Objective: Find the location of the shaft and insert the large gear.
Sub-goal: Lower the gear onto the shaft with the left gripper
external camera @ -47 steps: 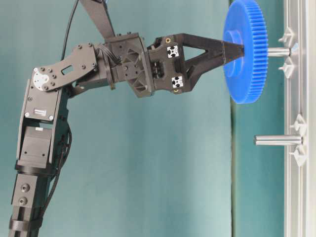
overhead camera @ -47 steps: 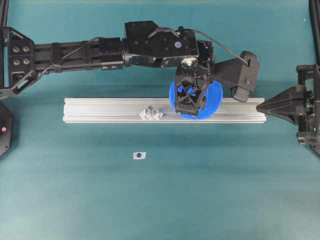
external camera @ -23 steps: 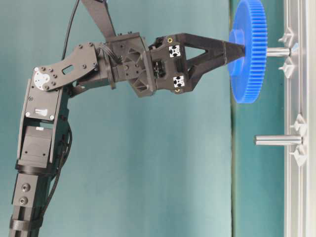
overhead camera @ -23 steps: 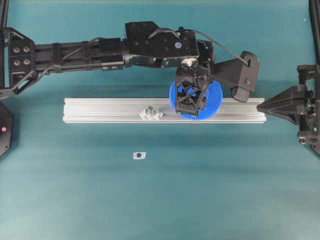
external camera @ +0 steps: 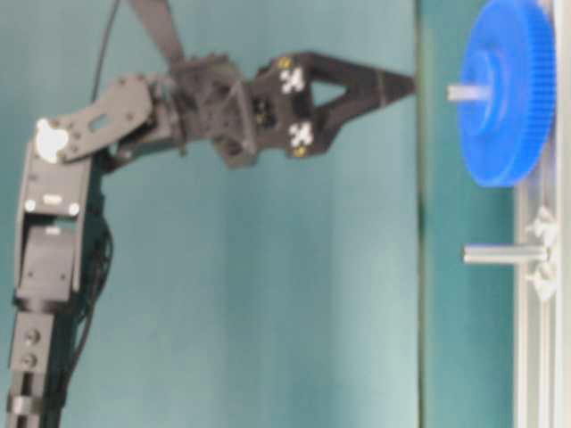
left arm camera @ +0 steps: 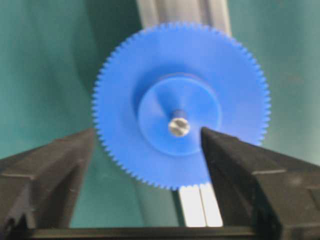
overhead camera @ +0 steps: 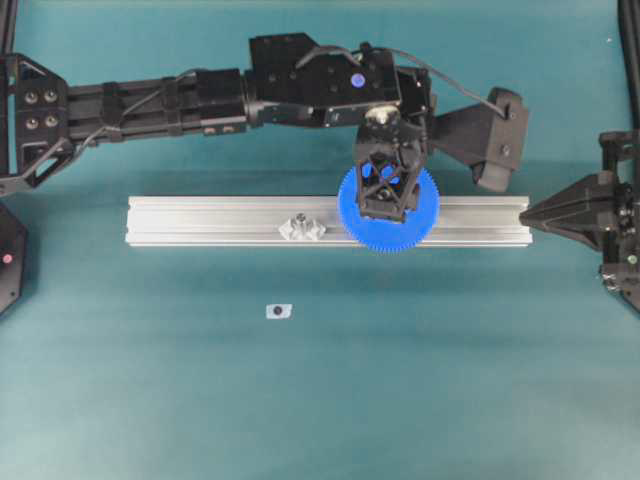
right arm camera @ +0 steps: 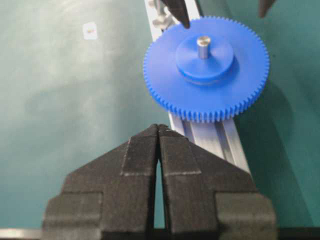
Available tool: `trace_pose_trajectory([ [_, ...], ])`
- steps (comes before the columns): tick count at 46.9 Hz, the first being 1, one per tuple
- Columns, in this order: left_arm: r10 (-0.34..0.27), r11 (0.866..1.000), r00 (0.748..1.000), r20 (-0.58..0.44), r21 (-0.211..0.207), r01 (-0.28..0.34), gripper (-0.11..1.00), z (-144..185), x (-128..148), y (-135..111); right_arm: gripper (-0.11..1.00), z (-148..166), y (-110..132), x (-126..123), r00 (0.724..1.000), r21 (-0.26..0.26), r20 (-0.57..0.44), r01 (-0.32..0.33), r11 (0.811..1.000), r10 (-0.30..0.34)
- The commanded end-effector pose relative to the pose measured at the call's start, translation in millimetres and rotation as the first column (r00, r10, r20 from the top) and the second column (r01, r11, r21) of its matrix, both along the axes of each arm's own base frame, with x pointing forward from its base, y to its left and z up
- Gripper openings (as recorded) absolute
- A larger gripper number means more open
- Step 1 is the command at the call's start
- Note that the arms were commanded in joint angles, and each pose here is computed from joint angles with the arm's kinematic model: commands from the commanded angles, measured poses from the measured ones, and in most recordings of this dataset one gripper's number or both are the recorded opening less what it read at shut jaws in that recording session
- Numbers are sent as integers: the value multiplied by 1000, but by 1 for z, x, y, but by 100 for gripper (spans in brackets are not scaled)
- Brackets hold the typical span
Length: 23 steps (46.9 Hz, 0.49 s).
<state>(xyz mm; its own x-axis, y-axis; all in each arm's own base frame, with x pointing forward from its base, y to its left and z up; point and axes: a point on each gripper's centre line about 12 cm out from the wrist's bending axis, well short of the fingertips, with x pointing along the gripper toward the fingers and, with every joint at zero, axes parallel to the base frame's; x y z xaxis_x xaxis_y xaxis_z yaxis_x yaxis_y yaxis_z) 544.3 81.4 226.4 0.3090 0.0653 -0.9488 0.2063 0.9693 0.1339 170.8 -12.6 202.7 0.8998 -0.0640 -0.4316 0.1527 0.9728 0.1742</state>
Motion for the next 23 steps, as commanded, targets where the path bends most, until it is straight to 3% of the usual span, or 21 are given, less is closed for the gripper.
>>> trace_pose_trajectory([
  [1, -7, 1000, 998, 60, 13, 6, 85, 28, -1, -3, 1, 5, 0, 2, 1000, 6, 16, 5, 1000, -5],
  [23, -2, 1000, 998, 57, 11, 2, 85, 28, -1, -4, 1, 5, 0, 2, 1000, 6, 16, 5, 1000, -5],
])
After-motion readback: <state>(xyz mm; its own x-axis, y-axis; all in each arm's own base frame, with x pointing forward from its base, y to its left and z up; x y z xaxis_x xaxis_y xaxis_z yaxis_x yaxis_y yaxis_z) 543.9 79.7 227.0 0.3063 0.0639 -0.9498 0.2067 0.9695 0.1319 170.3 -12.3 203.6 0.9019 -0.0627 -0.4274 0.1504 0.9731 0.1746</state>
